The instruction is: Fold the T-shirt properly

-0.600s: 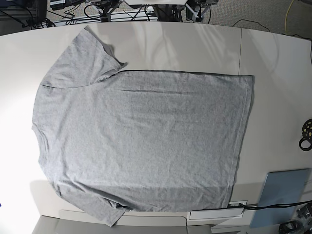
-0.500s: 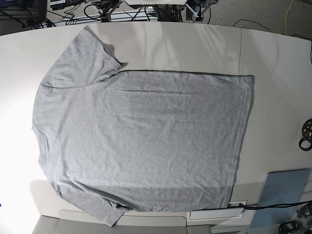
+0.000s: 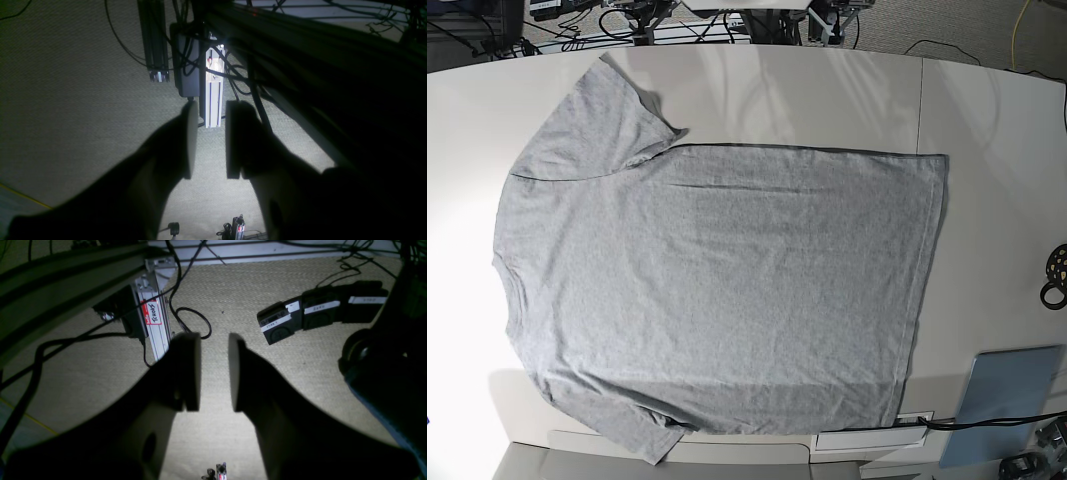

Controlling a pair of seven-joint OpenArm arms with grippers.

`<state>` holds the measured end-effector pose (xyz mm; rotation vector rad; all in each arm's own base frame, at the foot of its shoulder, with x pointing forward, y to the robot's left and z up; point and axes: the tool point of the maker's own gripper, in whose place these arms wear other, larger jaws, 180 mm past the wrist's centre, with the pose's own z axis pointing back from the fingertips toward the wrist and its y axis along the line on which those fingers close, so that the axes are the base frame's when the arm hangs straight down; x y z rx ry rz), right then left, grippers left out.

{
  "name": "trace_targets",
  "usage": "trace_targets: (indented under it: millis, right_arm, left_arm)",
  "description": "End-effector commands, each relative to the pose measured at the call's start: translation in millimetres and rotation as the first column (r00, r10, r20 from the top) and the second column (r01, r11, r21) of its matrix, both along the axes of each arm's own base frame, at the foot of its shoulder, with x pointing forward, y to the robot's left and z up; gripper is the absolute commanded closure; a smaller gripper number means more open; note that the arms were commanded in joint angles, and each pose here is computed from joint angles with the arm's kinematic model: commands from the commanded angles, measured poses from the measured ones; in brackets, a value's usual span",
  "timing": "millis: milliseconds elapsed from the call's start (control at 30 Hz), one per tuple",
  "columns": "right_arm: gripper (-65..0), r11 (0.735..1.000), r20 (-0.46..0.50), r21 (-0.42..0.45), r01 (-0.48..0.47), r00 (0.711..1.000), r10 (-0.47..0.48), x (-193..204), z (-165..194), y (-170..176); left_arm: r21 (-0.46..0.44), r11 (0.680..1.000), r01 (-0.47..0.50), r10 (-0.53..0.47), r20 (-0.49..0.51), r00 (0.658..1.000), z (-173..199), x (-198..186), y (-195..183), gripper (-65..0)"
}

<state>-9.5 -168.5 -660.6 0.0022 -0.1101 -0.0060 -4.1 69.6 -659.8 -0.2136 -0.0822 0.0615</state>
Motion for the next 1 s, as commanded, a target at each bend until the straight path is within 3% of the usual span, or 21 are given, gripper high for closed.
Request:
trace_targets:
  millis: [0,200,367,467,633,767,967]
  right_arm:
    - [-15.1,1.0,0.005,0.0,-0.001,1.0,0.001,-1.0,0.6,-2.9]
    - [-15.1,1.0,-0.02,-0.009,-0.002,1.0,0.002,-12.5,1.0,-8.4]
    - [-15.1,1.0,-0.058,-0.028,-0.006,0.998,0.005,-35.6,3.4,-21.7]
    - [-15.1,0.999,-0.081,-0.043,-0.011,0.997,0.008,-50.0,5.7,-32.2]
    - [-15.1,0.997,-0.122,-0.069,-0.025,0.992,0.016,-73.3,11.3,-49.5]
    - [-15.1,0.993,-0.132,-0.101,-0.059,0.99,0.045,-89.2,22.7,-71.6]
    - [-15.1,0.981,-0.077,-0.128,-0.144,0.988,0.135,-99.6,56.3,-88.7]
  left_arm:
    - [-0.007,1.0,-0.004,0.004,-0.001,1.0,0.4,-2.4,-1.5,-16.2]
    - [-0.003,1.0,-0.003,0.003,-0.015,1.0,0.1,-8.1,3.5,-16.2]
    - [0.037,0.994,-0.103,0.104,-0.046,0.994,-0.2,-29.8,32.2,-16.2]
    - [0.062,0.992,-0.114,0.119,-0.073,0.99,0.9,-49.8,47.5,-16.2]
    - [-0.002,0.994,-0.111,0.11,-0.094,0.989,9.3,-80.4,54.0,-16.2]
    - [0.025,0.985,-0.171,0.172,-0.056,0.983,19.5,-95.7,77.5,-16.2]
    - [-0.08,0.973,-0.218,0.223,0.062,0.973,57.2,-96.5,97.7,-16.1]
